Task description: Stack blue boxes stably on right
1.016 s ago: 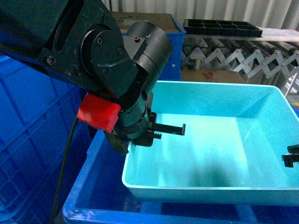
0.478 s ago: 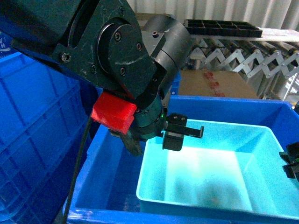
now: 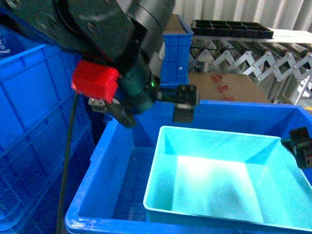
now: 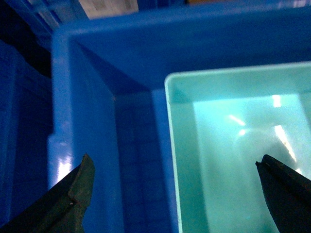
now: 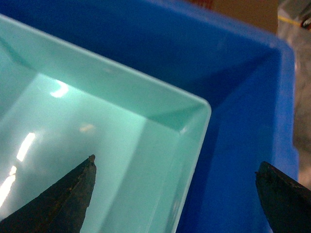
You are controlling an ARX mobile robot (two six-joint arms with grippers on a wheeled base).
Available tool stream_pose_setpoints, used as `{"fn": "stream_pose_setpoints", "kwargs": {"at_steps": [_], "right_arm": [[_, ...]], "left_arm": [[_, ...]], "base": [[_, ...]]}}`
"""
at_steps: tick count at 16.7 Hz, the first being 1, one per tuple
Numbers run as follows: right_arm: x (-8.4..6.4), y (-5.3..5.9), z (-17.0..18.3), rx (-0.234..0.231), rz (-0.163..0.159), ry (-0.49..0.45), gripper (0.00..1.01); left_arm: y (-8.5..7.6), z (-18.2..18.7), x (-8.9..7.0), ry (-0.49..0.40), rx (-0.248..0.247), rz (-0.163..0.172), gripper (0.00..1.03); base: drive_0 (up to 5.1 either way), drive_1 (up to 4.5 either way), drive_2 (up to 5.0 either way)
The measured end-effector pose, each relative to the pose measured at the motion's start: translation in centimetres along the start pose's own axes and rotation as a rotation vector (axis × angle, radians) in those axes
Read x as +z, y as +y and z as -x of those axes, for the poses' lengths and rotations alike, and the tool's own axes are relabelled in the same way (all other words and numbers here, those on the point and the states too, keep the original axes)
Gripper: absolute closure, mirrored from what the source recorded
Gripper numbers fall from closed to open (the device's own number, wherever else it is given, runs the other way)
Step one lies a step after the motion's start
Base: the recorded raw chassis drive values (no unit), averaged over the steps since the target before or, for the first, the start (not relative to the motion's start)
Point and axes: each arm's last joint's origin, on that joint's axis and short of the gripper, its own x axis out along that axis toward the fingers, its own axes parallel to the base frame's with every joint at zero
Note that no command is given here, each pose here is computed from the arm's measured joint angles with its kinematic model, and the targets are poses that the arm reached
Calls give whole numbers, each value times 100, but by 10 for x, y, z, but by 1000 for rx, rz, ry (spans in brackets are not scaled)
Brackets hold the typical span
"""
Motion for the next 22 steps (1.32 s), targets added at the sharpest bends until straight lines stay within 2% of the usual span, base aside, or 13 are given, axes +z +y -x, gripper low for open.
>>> {"fn": "stream_pose_setpoints", "kwargs": {"at_steps": [1, 2, 3, 4, 5, 8, 10, 11, 13, 17, 19, 20, 22], "right_arm": [[43, -6, 33, 33, -9, -180, 3], [66, -30, 126, 15, -135, -323, 3], [62, -34, 188, -33, -244, -380, 3], [61, -34, 186, -27, -264, -372, 3], [60, -35, 184, -25, -272, -366, 3], [54, -29, 183, -129, -233, -511, 15], [45, -22, 185, -164, -225, -555, 23], [38, -16, 186, -167, -218, -575, 28], [30, -9, 188, -170, -211, -598, 36], [18, 1, 190, -175, -208, -614, 50], [6, 7, 190, -176, -211, -604, 61], [-4, 14, 191, -174, -213, -594, 72], [-21, 25, 194, -171, -212, -595, 98]], "left_arm": [[43, 46, 18, -111, -22, 91, 5], [84, 133, -3, -239, -67, 170, 5], [95, 193, -8, -357, -83, 287, 5], [95, 187, -10, -330, -75, 298, 5], [95, 185, -12, -317, -74, 302, 5], [95, 184, -12, -316, -75, 308, 5], [94, 184, -10, -407, -58, 294, 8], [96, 183, -13, -518, -18, 287, 13], [101, 184, -23, -595, 45, 249, 20], [112, 186, -51, -690, 109, 175, 35], [120, 187, -66, -734, 139, 149, 46], [126, 189, -78, -753, 160, 130, 56], [132, 188, -109, -733, 150, 94, 82]], "base": [[0, 0, 0], [0, 0, 0], [0, 0, 0], [0, 0, 0], [0, 0, 0], [0, 0, 0], [0, 0, 0], [0, 0, 0], [0, 0, 0], [0, 0, 0], [0, 0, 0], [0, 0, 0], [0, 0, 0]]}}
